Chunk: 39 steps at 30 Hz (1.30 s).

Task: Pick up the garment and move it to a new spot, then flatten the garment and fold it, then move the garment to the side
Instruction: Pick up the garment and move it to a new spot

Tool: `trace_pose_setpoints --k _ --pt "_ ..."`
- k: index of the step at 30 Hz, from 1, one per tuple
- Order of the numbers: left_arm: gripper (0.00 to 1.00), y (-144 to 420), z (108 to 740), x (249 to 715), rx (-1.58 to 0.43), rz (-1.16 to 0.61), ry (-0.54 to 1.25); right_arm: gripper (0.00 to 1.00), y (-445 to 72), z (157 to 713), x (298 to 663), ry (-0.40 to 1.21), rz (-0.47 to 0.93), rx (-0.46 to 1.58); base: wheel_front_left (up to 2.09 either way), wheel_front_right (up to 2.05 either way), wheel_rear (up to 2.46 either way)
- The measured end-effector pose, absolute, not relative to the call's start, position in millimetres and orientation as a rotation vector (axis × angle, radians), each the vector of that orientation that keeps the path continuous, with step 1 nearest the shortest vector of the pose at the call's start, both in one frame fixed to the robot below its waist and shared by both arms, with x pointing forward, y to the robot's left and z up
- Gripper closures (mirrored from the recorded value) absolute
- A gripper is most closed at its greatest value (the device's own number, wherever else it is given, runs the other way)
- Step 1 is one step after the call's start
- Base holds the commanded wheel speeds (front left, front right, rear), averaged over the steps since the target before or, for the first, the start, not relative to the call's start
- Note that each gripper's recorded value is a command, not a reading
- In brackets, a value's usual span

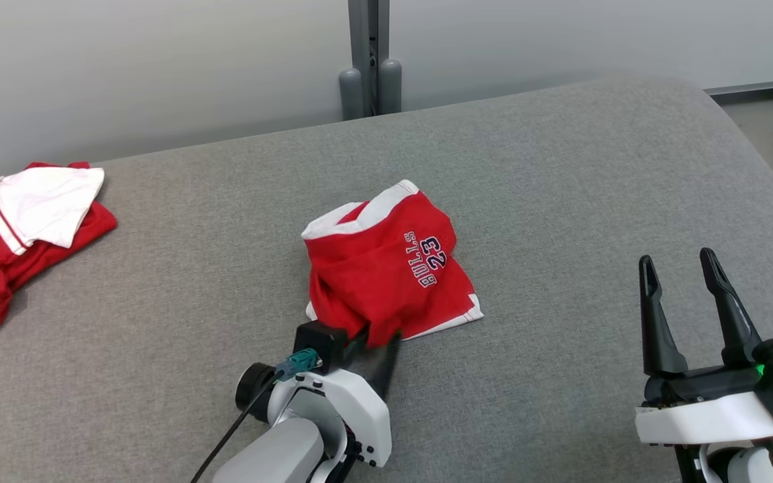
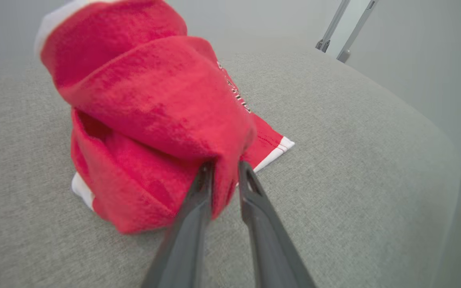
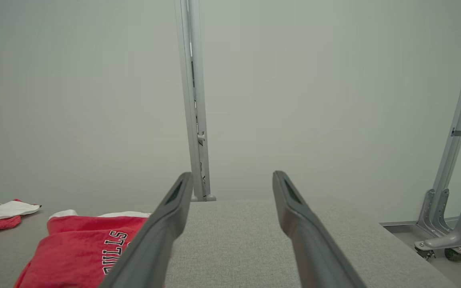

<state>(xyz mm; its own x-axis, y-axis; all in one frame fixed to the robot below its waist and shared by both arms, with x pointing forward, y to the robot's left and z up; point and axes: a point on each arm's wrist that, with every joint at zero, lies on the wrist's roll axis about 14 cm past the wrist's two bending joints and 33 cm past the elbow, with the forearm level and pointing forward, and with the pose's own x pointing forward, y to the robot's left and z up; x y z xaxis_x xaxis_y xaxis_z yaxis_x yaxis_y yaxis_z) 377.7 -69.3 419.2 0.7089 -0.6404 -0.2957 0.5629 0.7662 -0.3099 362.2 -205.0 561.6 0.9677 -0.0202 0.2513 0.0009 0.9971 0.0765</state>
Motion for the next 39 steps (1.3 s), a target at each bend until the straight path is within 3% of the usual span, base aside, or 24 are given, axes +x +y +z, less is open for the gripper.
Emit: trace_pose_setpoints --k 14,30,39 --pt "0.0 -40 468 383 -0.19 -0.619 0.194 0.0 -197 560 359 -0.25 0.015 0.08 0.0 0.0 0.0" --pt "0.0 65 508 372 -0.202 -0.273 -0.014 0.0 -171 567 360 -0.271 0.093 0.083 0.0 0.0 0.0" --pt "0.0 110 501 360 -0.208 -0.118 -0.024 0.0 -165 552 359 -0.226 0.111 0.111 0.0 0.0 0.0"
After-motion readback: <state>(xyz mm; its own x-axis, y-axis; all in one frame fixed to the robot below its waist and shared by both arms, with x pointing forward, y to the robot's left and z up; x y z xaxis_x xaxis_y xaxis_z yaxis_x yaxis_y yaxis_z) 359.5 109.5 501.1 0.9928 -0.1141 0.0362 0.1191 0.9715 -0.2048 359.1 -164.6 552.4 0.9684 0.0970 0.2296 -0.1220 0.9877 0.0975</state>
